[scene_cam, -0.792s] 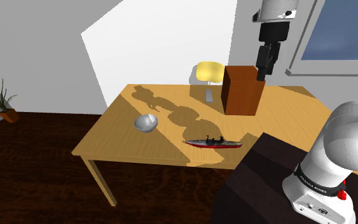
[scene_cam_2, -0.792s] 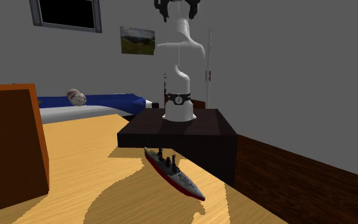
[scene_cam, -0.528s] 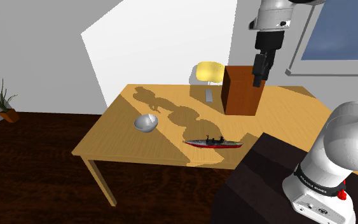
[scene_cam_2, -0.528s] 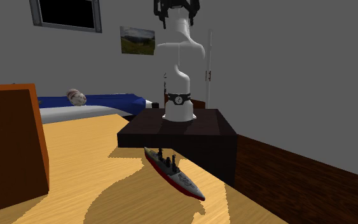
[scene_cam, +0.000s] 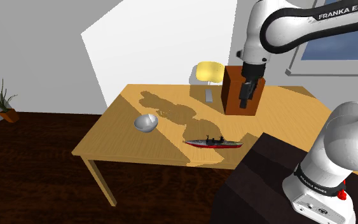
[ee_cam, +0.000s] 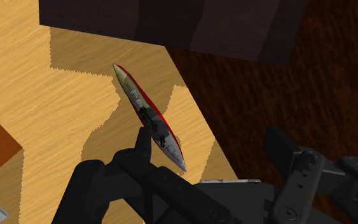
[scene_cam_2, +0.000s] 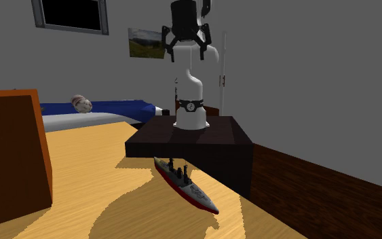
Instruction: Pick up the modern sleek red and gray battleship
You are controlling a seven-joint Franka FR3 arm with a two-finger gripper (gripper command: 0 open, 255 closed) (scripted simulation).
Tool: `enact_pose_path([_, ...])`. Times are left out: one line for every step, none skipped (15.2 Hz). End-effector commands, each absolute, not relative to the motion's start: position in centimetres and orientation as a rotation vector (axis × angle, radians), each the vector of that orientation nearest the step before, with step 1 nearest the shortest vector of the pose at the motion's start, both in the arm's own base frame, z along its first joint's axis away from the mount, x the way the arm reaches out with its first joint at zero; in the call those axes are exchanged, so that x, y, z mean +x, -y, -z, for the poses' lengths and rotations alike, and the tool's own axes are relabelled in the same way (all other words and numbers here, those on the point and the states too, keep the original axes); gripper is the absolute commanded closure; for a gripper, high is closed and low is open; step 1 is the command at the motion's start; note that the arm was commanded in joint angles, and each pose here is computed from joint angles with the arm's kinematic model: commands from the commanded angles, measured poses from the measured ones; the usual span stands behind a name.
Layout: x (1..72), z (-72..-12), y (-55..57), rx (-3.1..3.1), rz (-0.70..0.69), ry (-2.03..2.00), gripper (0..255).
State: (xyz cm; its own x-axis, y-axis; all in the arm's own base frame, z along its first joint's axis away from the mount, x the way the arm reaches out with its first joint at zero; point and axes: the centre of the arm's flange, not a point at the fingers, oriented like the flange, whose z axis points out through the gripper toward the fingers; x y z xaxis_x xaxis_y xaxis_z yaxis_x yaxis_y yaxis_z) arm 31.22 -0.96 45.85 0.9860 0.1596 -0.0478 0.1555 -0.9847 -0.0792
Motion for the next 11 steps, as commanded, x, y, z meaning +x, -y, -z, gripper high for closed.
enact_pose_path([32.0, -43.5, 1.0, -3.062, -0.056, 0.269, 0])
enact_pose_path([32.4, -42.3, 1.0, -3.065, -0.046, 0.282, 0])
enact_pose_path([32.8, -41.1, 1.1, -3.068, -0.037, 0.294, 0])
enact_pose_path([33.2, -39.9, 1.1, -3.071, -0.027, 0.307, 0])
enact_pose_path([33.6, -38.7, 1.1, -3.074, -0.017, 0.32, 0])
enact_pose_path([34.0, -37.5, 1.2, -3.077, -0.006, 0.332, 0])
enact_pose_path([34.4, -36.3, 1.2, -3.079, 0.004, 0.345, 0])
enact_pose_path([34.9, -35.1, 1.2, -3.082, 0.014, 0.358, 0])
enact_pose_path([35.3, -33.9, 1.3, -3.084, 0.024, 0.371, 0])
enact_pose_path([35.8, -32.7, 1.3, -3.087, 0.034, 0.383, 0])
enact_pose_path([36.2, -31.5, 1.4, -3.089, 0.044, 0.396, 0])
